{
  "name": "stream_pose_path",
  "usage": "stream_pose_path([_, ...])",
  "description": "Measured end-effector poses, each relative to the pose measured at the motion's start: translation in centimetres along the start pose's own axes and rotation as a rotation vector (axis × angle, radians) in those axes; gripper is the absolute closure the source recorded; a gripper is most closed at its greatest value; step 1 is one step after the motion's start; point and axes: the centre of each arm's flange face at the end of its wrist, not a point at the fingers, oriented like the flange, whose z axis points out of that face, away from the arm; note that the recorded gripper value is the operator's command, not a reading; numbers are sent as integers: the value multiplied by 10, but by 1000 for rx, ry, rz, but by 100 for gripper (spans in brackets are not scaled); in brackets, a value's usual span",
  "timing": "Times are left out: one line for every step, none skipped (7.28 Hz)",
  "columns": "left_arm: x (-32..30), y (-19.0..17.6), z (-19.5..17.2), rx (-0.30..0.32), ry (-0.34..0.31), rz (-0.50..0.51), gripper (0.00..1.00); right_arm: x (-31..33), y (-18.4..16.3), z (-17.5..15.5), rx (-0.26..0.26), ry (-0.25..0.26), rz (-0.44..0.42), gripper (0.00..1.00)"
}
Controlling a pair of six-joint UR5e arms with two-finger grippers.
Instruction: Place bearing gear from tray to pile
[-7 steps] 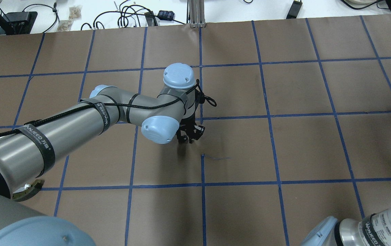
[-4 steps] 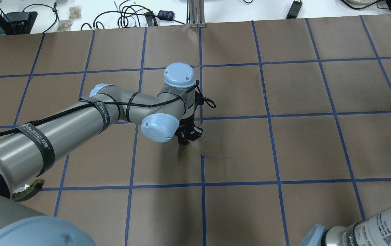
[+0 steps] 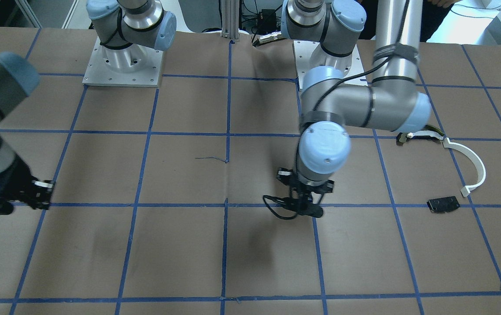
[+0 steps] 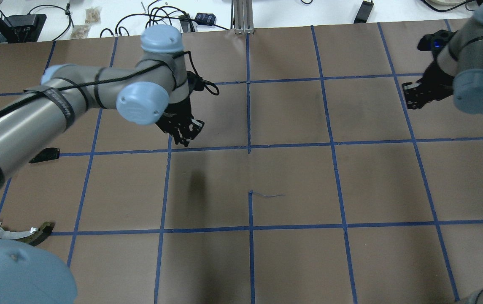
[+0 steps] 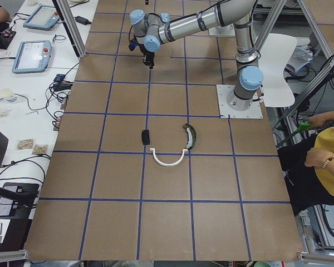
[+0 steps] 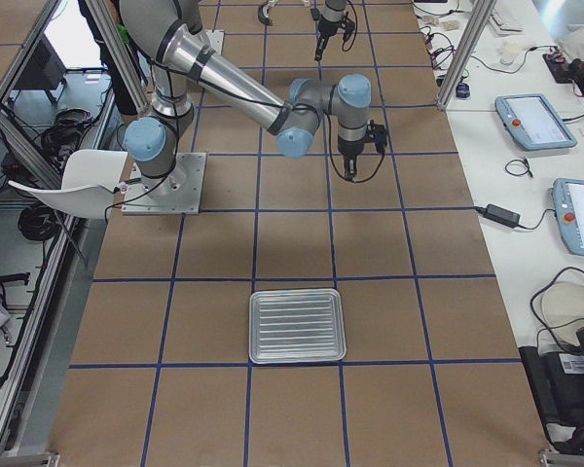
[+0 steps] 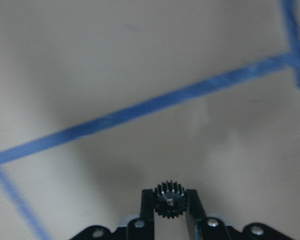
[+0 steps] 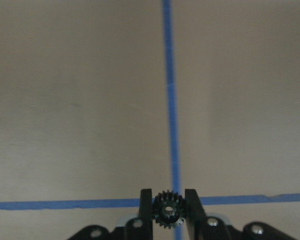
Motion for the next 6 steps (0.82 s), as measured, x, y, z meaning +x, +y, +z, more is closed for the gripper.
stream_pose_path([-61,7,-17,-8,3,3,100,-82,9,7,-12,-20,19,95])
stream_pose_path([-112,18,-22,-16,7,12,100,-175,29,15,-27,-34,26,94])
stream_pose_path([-148,29,-21,-21,15,0,100,-268,59,25,-29,-48,33,94])
stream_pose_path([-177,39,-14,-27,30,-18,100,-335,84,34,-18,-64,67,85])
stream_pose_path([-214,53,-3,-33,51,-32,100,-382,106,44,-19,-74,94,57])
stream_pose_path([-256,72,14,-31,71,-43,100,-411,125,54,-35,-82,91,1])
